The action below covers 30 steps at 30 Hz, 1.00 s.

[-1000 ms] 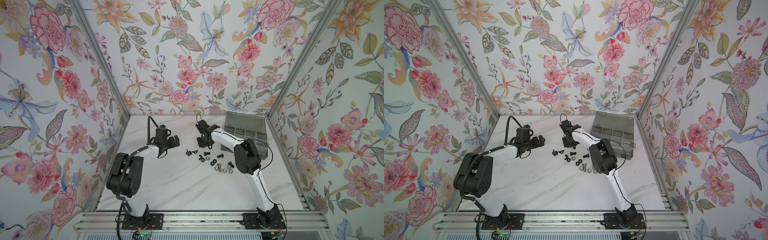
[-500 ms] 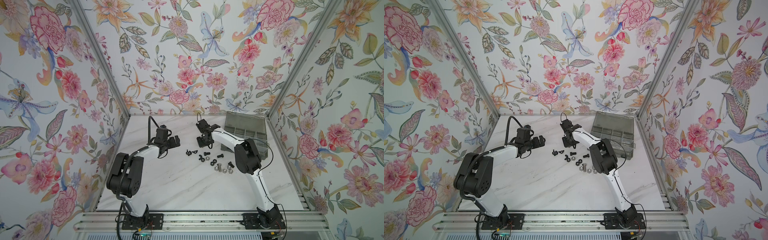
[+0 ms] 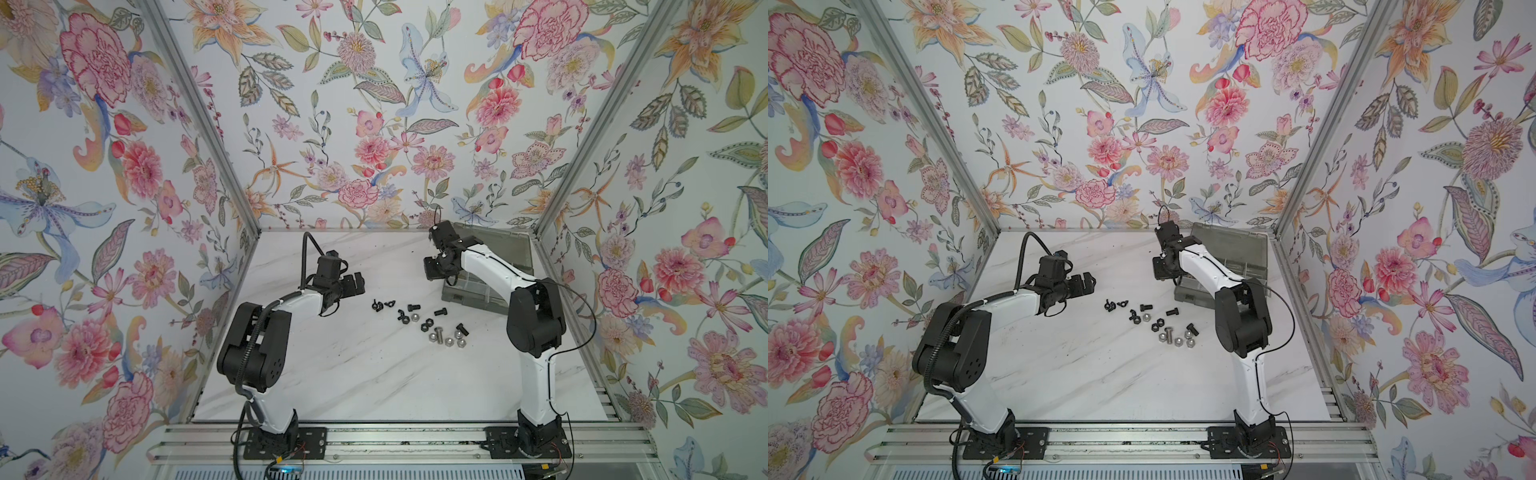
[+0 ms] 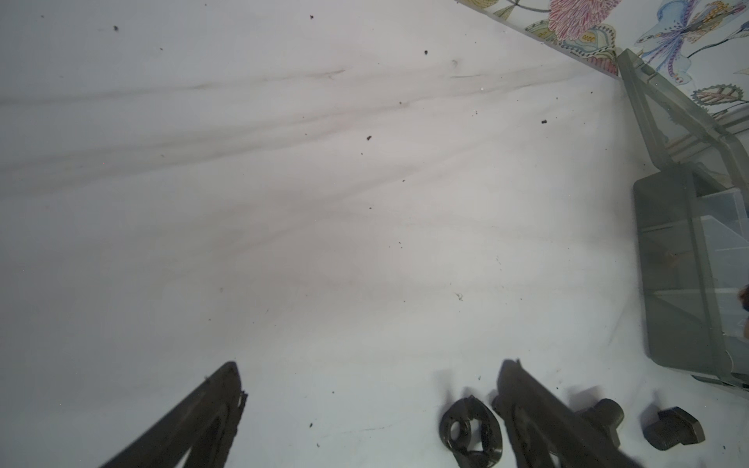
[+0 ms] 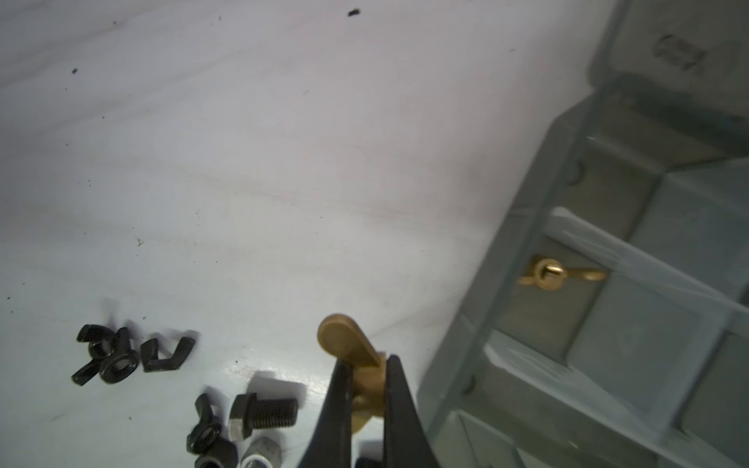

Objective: Sort the screws and nuts into containers
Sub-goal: Pick up the nut from the top-center of the table, then place the nut into the container.

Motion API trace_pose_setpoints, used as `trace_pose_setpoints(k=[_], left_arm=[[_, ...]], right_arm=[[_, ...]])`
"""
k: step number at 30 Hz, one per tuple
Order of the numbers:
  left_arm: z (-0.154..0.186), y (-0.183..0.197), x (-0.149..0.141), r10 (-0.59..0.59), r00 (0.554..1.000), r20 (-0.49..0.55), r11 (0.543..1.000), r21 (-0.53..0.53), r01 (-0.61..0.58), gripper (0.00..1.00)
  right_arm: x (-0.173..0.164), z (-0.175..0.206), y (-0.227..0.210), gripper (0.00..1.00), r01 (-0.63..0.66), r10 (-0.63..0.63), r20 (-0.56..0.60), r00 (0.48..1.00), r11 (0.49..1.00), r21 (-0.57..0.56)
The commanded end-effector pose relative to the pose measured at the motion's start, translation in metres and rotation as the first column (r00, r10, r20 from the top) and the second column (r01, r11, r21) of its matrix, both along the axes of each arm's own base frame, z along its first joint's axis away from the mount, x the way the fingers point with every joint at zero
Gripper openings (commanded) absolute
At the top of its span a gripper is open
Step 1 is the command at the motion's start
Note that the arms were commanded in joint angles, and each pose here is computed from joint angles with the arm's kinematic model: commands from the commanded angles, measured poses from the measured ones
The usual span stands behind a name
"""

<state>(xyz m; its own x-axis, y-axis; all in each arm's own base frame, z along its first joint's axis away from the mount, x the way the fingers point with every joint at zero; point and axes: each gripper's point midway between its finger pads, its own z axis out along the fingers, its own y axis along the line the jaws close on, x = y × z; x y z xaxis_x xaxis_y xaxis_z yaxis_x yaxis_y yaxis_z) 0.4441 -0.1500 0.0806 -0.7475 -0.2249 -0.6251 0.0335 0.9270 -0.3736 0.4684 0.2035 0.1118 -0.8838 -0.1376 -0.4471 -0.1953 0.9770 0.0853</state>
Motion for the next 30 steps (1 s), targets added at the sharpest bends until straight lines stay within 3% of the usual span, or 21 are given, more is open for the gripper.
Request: trace_pose_setpoints(k=[1, 9, 30], left_arm=[[0.004, -0.011, 0.007, -0.039, 0.999, 0.017, 0.999, 0.002, 0.039, 0.99], [0.006, -0.025, 0.010, -0.066, 0.998, 0.024, 0.998, -0.004, 0.066, 0.99], [0.008, -0.041, 0.009, -0.103, 0.994, 0.021, 0.995, 0.000, 0.103, 0.99]], right_arm=[[-0.007, -0.002, -0.036, 0.00, 0.078, -0.079, -0.018, 0.997, 0.996, -0.035], [0.000, -0.012, -0.078, 0.00, 0.166, -0.168, -0.020, 0.986, 0.983, -0.077], [0.032, -0.022, -0.090, 0.00, 0.190, -0.191, 0.002, 0.982, 0.976, -0.102]])
